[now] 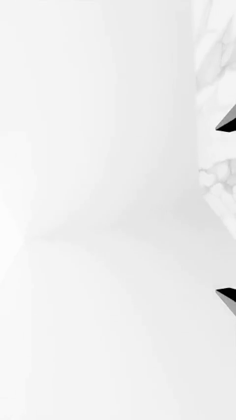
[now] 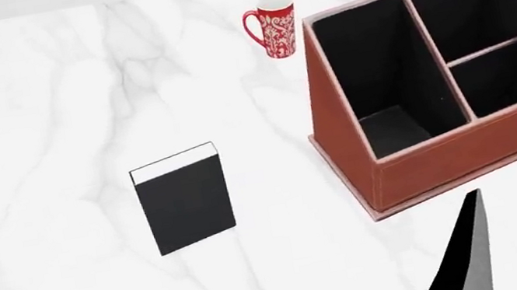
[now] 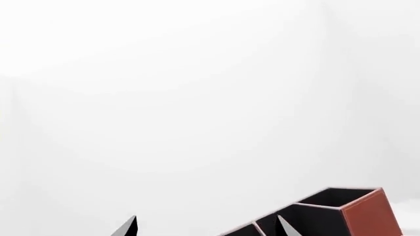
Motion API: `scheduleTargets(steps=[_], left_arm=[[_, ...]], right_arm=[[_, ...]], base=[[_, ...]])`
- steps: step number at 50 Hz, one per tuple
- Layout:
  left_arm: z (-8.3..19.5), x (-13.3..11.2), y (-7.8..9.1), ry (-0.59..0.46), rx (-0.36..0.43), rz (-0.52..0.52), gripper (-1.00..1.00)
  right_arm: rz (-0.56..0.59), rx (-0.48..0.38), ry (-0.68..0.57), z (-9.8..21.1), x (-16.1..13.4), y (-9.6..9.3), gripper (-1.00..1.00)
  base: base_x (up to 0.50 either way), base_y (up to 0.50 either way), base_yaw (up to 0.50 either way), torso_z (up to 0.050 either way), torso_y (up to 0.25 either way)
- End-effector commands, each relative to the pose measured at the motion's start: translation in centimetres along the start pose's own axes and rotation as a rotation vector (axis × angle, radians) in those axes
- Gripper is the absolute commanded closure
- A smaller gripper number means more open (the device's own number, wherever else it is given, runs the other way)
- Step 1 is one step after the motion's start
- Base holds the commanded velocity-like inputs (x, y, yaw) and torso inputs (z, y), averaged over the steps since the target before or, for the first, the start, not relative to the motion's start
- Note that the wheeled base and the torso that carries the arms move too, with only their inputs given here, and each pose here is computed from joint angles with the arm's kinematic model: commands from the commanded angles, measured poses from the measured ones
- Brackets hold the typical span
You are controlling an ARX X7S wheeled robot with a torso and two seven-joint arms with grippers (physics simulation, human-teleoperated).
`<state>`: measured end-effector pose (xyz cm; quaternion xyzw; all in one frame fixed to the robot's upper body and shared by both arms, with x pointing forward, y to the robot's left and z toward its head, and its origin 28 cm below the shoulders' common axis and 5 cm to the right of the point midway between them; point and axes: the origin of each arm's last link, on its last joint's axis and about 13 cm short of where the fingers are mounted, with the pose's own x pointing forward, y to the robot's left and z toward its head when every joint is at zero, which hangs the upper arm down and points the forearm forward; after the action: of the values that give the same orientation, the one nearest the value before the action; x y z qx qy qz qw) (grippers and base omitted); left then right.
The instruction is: Pick up the book and place it in the left compartment of the caddy.
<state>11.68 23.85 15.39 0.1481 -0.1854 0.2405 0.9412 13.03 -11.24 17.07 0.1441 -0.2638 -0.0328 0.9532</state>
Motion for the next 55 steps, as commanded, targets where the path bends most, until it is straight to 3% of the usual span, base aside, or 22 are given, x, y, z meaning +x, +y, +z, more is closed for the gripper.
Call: scheduleTargets(steps=[1,34,55], left_arm=[[0.0,0.0,0.1,-0.005,-0.006,-0.021,-1.0],[0.1,0.1,0.1,-0.006,-0.007,-0.027,-1.0],[0.0,0.0,0.1,-0.005,-0.01,-0.028,-1.0]], right_arm=[[0.001,-0.015,-0.021,0.0,0.1,-0.2,-1.0],[-0.004,-0.02,-0.021,0.3,0.1,0.0,-1.0],[0.013,0.004,-0.06,1.4,-0.4,0.3,-1.0]], base=[[0.5,0.0,0.0,0.0,0.0],[0.5,0.0,0.0,0.0,0.001],[0.12,0.0,0.0,0.0,0.001]])
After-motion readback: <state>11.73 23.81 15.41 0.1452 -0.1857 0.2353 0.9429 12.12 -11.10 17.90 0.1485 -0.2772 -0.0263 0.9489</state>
